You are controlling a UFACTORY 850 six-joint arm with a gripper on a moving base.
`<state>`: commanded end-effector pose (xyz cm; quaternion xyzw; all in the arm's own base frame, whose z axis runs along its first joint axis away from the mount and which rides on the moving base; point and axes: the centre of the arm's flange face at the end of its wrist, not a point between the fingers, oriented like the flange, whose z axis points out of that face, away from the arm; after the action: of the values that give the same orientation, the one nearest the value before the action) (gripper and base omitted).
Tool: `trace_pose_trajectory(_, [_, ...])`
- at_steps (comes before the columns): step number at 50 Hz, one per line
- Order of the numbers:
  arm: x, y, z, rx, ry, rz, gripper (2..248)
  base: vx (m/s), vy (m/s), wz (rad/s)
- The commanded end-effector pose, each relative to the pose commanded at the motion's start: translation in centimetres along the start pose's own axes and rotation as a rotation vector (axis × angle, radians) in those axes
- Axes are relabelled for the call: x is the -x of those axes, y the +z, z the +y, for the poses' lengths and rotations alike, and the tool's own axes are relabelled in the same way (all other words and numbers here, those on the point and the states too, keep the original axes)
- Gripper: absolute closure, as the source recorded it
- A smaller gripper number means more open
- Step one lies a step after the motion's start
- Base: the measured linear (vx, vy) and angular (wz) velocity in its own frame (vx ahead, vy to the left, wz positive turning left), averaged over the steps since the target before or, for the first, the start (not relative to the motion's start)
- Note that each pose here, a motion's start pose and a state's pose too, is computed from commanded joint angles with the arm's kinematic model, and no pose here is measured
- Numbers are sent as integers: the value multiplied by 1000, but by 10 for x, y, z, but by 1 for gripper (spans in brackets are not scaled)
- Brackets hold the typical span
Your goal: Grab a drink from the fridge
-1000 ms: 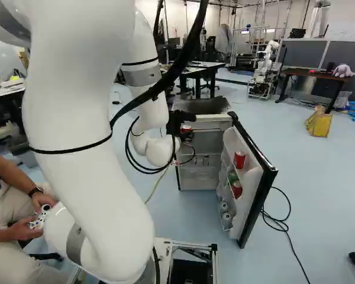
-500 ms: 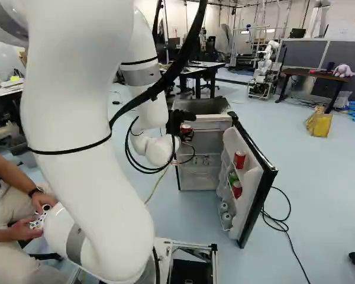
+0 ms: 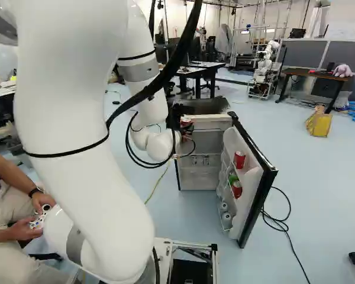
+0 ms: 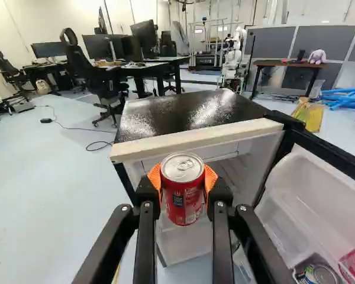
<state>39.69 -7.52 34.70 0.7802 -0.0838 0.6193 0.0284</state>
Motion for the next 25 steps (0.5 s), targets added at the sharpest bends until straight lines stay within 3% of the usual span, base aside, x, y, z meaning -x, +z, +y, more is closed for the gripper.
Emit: trace_pose_trajectory(25, [-22, 9, -3, -5, -4, 12, 160, 0, 0, 0])
